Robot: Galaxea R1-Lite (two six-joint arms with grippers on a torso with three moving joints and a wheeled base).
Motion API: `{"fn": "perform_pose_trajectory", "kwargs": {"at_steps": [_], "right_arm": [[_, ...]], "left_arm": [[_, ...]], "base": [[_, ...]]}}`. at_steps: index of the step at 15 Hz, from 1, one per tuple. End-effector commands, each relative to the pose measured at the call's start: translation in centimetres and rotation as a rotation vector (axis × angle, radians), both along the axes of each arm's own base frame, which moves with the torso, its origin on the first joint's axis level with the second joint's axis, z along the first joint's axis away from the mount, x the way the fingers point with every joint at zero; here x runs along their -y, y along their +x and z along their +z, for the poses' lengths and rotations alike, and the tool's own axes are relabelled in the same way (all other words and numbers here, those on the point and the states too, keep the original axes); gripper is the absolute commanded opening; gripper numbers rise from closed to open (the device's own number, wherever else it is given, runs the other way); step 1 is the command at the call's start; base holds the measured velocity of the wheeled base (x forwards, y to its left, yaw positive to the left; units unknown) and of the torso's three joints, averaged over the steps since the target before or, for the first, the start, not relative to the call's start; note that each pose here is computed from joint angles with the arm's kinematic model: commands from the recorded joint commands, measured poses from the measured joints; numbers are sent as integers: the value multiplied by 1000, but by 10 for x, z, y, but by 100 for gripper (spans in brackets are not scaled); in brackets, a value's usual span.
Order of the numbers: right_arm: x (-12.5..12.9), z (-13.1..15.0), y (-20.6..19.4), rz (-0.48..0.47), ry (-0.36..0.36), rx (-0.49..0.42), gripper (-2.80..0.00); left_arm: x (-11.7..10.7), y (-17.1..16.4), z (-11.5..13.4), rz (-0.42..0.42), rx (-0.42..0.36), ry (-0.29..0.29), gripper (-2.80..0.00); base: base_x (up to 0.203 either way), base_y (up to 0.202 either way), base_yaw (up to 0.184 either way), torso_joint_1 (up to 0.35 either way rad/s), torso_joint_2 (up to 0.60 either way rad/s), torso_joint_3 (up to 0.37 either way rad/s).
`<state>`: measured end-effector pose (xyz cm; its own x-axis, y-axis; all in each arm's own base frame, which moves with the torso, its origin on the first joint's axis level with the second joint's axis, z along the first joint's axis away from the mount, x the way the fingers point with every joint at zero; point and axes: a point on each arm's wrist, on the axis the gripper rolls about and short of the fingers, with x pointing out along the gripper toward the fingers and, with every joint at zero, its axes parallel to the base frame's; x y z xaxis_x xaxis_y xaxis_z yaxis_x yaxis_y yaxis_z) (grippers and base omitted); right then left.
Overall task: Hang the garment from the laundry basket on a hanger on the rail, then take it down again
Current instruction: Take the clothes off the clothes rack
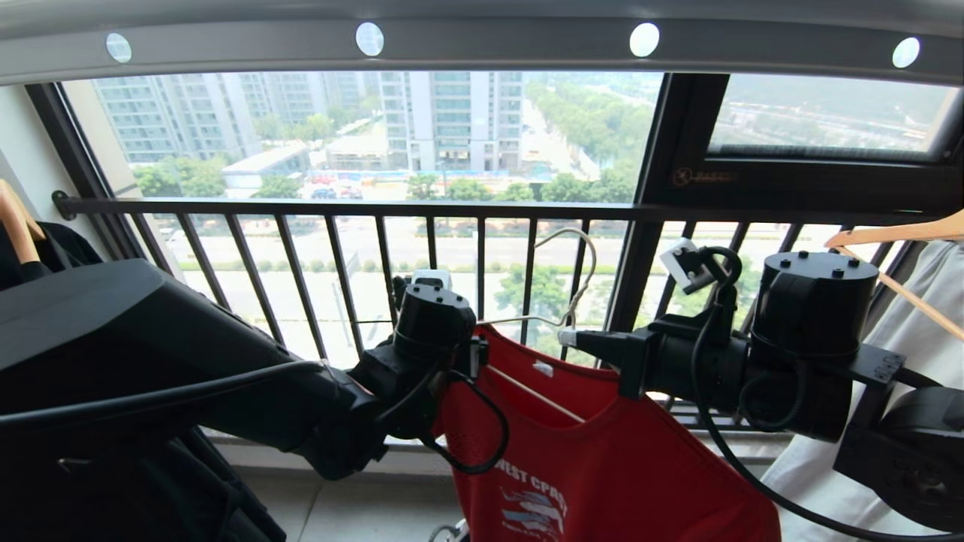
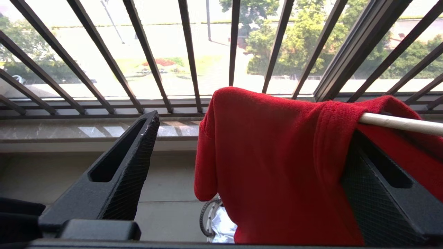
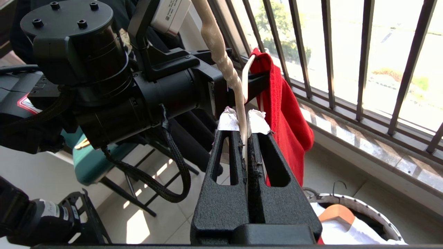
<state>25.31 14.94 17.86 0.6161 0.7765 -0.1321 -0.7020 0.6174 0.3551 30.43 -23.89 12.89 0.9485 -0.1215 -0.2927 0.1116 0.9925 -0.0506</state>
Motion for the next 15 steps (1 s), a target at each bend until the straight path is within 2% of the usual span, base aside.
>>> {"fn": "perform_pose_trajectory", "kwargs": {"at_steps": [1,3,4,15], "right_arm": [[0,2,1,-1,6,7,-280],[0,2,1,-13,6,11,-280],[0,2,1,-14,6,11,-280],[4,-4,14,-54,-5,-4,-280]], "left_arm": [[-1,0,2,7,7,-5,0],[-1,0,2,7,7,-5,0],[-1,0,3,8,8,-5,-280],[-4,-1,8,11,18,-12,-280]], "base": [[0,0,0,0,0,0],[0,0,0,0,0,0],[0,0,0,0,0,0],[0,0,0,0,0,0]]}}
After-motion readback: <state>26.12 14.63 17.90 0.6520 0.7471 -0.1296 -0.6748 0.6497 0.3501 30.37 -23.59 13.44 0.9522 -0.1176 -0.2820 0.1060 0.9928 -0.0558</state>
